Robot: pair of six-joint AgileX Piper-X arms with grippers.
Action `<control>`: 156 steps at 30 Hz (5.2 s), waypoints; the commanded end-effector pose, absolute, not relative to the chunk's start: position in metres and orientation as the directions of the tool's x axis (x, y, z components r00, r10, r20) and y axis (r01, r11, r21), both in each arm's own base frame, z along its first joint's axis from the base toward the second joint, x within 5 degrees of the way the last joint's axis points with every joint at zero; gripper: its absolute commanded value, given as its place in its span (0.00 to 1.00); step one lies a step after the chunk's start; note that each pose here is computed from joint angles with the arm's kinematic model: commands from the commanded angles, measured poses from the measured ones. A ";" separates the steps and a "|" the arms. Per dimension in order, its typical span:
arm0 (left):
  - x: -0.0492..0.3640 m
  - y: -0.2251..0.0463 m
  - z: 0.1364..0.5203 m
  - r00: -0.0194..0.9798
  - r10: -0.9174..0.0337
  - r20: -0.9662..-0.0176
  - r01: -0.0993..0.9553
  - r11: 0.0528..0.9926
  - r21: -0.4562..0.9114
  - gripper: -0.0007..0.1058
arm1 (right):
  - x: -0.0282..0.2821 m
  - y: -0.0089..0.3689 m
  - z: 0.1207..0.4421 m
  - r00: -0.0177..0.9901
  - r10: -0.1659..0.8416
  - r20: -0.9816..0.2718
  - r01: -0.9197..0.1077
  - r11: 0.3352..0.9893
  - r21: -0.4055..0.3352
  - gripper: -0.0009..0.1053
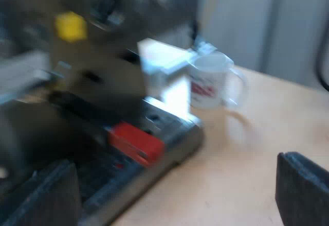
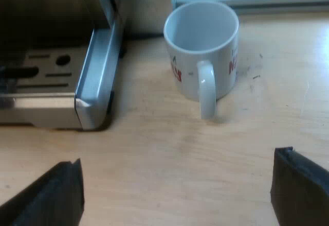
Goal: Place mug into machine
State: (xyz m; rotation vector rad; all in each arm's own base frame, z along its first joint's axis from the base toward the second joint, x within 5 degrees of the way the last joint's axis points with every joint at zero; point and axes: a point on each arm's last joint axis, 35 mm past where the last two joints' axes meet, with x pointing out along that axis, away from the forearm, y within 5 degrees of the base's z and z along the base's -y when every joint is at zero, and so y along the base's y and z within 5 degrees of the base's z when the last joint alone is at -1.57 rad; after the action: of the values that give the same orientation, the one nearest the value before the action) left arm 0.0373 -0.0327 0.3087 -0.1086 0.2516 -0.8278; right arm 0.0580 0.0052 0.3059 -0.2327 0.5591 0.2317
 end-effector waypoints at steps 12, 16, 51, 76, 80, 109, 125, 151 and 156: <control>0.061 -0.059 0.243 0.493 -0.852 -0.175 0.845 0.517 -0.136 0.74 | 0.084 0.005 0.278 0.836 0.165 -0.524 -0.348 0.897 -0.272 0.71; 0.062 -0.060 0.238 0.493 -0.852 -0.176 0.845 0.517 -0.137 0.74 | 0.094 0.005 0.259 0.853 0.165 -0.496 -0.338 0.897 -0.284 0.71; 0.067 -0.064 0.235 0.486 -0.847 -0.214 0.840 0.521 -0.154 0.74 | 0.137 0.003 0.128 0.924 0.107 -0.367 -0.207 0.948 -0.243 0.69; 0.072 -0.066 0.234 0.510 -0.831 -0.224 0.817 0.549 -0.177 0.74 | 0.222 0.005 0.112 0.893 0.164 -0.419 -0.269 0.941 -0.207 0.61; 0.072 -0.066 0.233 0.509 -0.830 -0.230 0.816 0.550 -0.179 0.74 | 0.222 0.005 0.112 0.893 0.164 -0.420 -0.270 0.941 -0.207 0.26; 0.086 -0.058 0.216 0.796 -0.549 -0.253 0.549 0.832 -0.077 0.74 | 0.141 0.013 0.215 0.882 0.276 -0.382 -0.378 0.898 -0.224 0.01; 0.089 -0.060 0.218 0.809 -0.561 -0.178 0.556 0.827 -0.078 0.74 | 0.107 0.086 0.227 0.787 0.479 -0.390 -0.606 0.720 -0.338 0.01; 0.088 -0.063 0.216 0.767 -0.623 -0.154 0.618 0.781 -0.089 0.74 | 0.143 0.199 0.201 0.790 0.539 -0.294 -0.612 0.721 -0.324 0.01; 0.088 -0.063 0.216 0.767 -0.623 -0.154 0.617 0.782 -0.089 0.74 | 0.153 0.216 0.195 0.789 0.538 -0.295 -0.611 0.731 -0.302 0.01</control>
State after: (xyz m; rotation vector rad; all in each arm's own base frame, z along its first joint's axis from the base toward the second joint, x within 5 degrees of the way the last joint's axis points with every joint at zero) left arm 0.0877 -0.0623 0.2129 -0.0208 0.1944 -0.6640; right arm 0.1500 0.2124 0.1838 -0.4485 0.2487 0.6566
